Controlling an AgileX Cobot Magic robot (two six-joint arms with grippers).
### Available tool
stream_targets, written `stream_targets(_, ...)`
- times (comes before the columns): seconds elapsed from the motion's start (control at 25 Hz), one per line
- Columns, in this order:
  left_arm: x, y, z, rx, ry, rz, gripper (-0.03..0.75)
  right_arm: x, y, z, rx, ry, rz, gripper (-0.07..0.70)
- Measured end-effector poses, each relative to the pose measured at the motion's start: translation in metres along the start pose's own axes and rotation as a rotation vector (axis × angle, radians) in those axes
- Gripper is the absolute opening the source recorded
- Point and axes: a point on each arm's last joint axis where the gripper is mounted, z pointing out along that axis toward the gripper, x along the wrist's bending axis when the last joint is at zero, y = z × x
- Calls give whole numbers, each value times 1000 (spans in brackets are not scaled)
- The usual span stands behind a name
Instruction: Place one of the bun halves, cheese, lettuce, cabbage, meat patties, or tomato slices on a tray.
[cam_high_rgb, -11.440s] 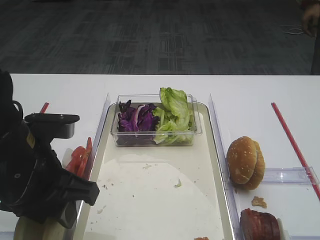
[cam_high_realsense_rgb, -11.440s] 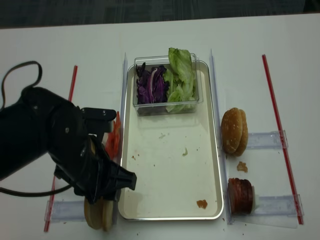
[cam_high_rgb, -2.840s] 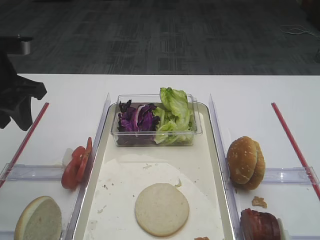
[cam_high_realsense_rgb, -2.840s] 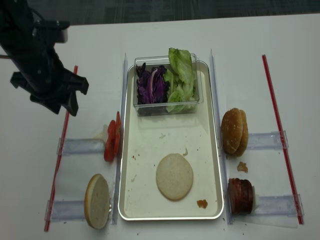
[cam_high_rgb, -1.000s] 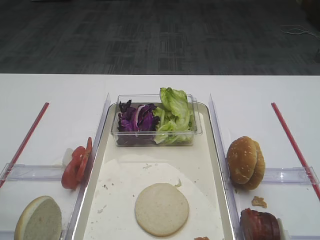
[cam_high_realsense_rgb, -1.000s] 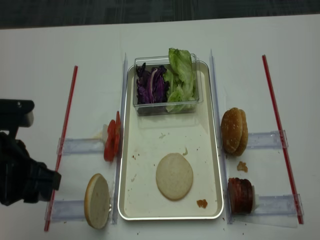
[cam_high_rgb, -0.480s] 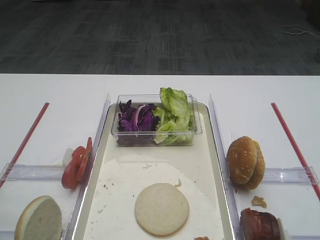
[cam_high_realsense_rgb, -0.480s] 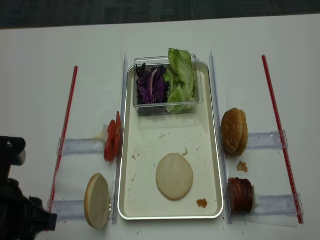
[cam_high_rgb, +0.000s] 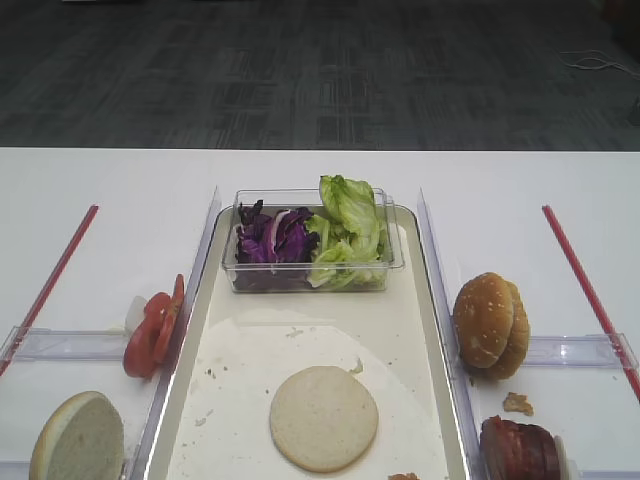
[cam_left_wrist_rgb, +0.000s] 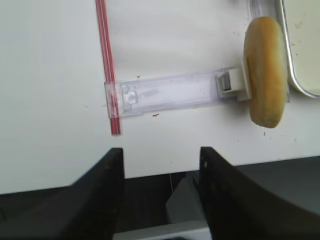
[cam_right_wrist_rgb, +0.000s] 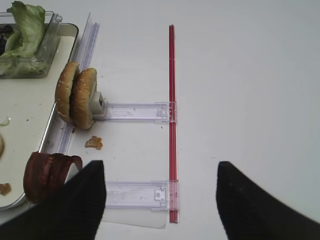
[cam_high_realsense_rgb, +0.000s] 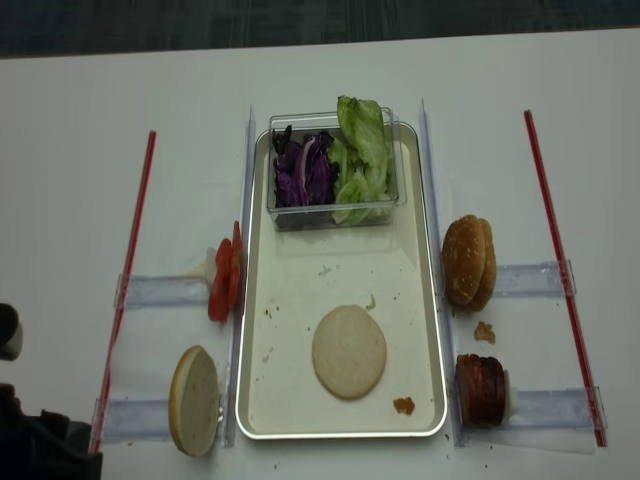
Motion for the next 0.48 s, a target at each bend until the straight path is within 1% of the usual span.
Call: stream_targets(0.48, -1, -14, -16, -143, 6, 6, 330, 0, 0, 0, 0, 0, 0, 490)
